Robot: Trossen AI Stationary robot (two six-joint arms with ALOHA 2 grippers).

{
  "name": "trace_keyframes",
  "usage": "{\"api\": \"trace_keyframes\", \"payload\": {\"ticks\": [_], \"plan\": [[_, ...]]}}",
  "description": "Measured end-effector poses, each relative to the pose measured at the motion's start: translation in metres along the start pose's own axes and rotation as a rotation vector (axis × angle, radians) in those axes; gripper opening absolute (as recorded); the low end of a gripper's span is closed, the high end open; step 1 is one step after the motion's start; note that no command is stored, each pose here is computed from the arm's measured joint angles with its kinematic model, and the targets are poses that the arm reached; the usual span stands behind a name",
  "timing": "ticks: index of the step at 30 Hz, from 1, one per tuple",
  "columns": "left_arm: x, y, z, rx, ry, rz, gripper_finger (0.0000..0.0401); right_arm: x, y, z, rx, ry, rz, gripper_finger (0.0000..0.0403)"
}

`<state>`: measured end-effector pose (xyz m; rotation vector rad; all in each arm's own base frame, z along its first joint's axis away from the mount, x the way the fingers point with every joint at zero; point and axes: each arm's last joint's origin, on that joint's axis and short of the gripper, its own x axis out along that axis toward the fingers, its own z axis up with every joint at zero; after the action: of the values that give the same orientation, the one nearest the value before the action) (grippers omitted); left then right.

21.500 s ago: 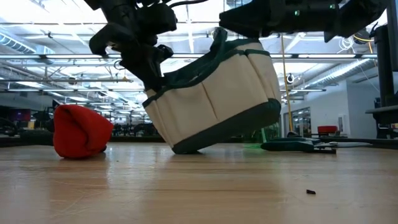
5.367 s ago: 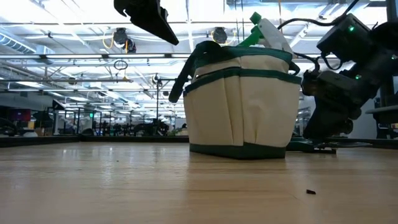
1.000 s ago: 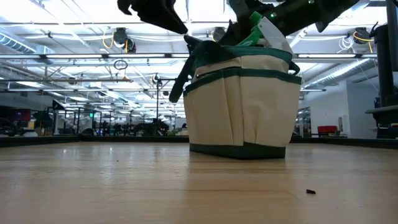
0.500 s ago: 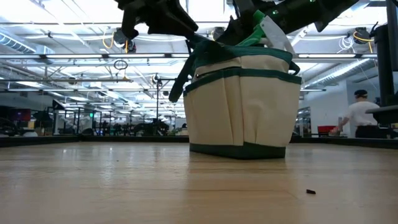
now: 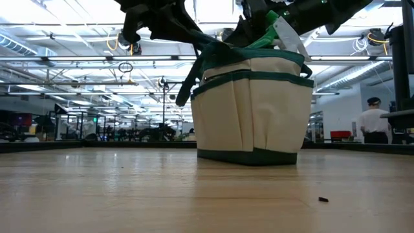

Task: Pick & Place Garden tools in Gardening bag
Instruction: Put the dark green shear scissors into the light brown gardening bag

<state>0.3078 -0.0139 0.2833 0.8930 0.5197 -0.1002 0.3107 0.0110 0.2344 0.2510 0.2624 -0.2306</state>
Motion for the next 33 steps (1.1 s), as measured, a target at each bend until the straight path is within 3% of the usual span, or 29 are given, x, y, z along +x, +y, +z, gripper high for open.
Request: {"api": "trace_keyframes", "payload": {"ticks": [7, 14, 19, 28, 33], "plan": [[0.000, -0.001, 0.000, 0.111, -0.057, -0.054, 0.0122, 0.000, 0.000, 0.000, -0.005, 0.006, 0.018, 0.0048], [0.000, 0.000, 0.000, 0.129, -0.108, -0.082, 0.0044, 0.000, -0.001, 0.000, -0.024, 0.009, 0.012, 0.0053], [0.001, 0.004, -0.004, 0.118, -0.100, -0.077, 0.0038, 0.000, -0.001, 0.000, -0.054, 0.009, 0.006, 0.0056], [0.001, 0.004, -0.004, 0.109, -0.167, -0.121, 0.0035, 0.000, -0.002, -0.002, -0.096, 0.034, 0.002, 0.0116], [0.002, 0.009, -0.003, 0.018, -0.191, -0.099, 0.0022, 0.000, -0.003, -0.005, -0.123, 0.057, -0.002, 0.0139]]}}
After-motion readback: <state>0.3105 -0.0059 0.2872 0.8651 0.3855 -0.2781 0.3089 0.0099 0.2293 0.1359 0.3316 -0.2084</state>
